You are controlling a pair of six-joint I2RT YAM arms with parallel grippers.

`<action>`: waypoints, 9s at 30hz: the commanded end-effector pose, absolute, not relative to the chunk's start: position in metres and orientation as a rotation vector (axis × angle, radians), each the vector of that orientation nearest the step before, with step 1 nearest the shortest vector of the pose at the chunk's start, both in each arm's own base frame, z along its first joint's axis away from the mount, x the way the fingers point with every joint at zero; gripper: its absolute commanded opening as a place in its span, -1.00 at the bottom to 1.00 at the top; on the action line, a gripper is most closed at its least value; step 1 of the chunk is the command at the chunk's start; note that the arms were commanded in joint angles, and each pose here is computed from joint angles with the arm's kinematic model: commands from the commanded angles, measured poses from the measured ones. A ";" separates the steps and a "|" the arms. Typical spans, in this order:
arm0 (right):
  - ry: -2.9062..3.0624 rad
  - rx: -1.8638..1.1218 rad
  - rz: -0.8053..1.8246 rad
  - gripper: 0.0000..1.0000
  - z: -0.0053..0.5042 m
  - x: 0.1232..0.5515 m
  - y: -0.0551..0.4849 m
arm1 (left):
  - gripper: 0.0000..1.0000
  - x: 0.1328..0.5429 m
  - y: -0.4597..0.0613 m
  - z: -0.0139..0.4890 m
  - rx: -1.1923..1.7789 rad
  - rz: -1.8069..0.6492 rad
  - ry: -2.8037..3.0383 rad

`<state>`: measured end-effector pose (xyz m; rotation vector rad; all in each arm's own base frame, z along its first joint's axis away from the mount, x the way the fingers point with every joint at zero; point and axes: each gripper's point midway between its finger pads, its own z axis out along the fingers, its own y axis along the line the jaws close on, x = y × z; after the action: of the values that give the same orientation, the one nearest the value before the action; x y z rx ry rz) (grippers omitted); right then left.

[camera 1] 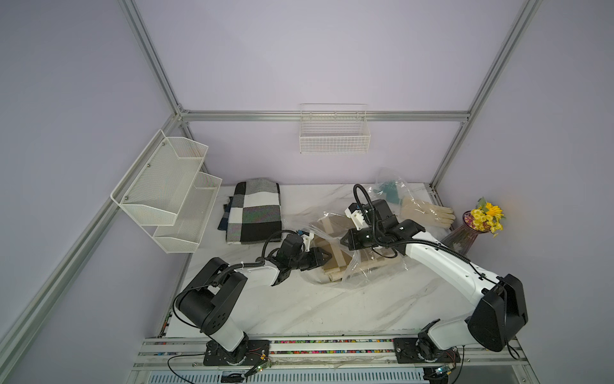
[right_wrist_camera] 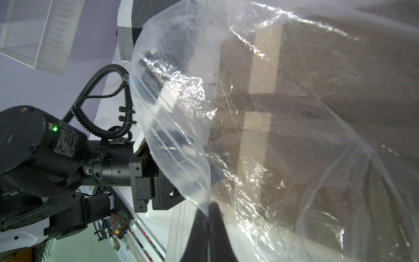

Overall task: Take the scarf out of the vacuum bag
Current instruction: Take out the scarf from the vacuum bag, then place the scarf at the center of the board.

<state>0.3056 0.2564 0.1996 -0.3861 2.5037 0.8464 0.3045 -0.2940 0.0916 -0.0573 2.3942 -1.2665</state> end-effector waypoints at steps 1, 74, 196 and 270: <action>2.466 -0.390 0.850 -1.00 0.209 0.304 0.256 | -0.30 0.307 -0.308 0.113 -0.002 -1.337 2.324; 2.478 -0.384 0.850 -1.00 0.203 0.303 0.258 | -0.06 0.293 -0.310 0.088 -0.149 -1.421 2.465; 2.519 -0.018 0.064 -1.00 0.138 0.403 0.141 | -1.00 0.256 -0.171 0.205 0.168 -0.860 2.702; 2.455 0.105 0.244 -1.00 0.159 0.411 0.112 | -1.00 0.334 -0.016 0.312 0.643 0.776 1.922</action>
<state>0.4100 0.1163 0.1438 0.0815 2.5040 0.2311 0.3144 -0.0144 0.2709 0.6793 2.1117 0.7147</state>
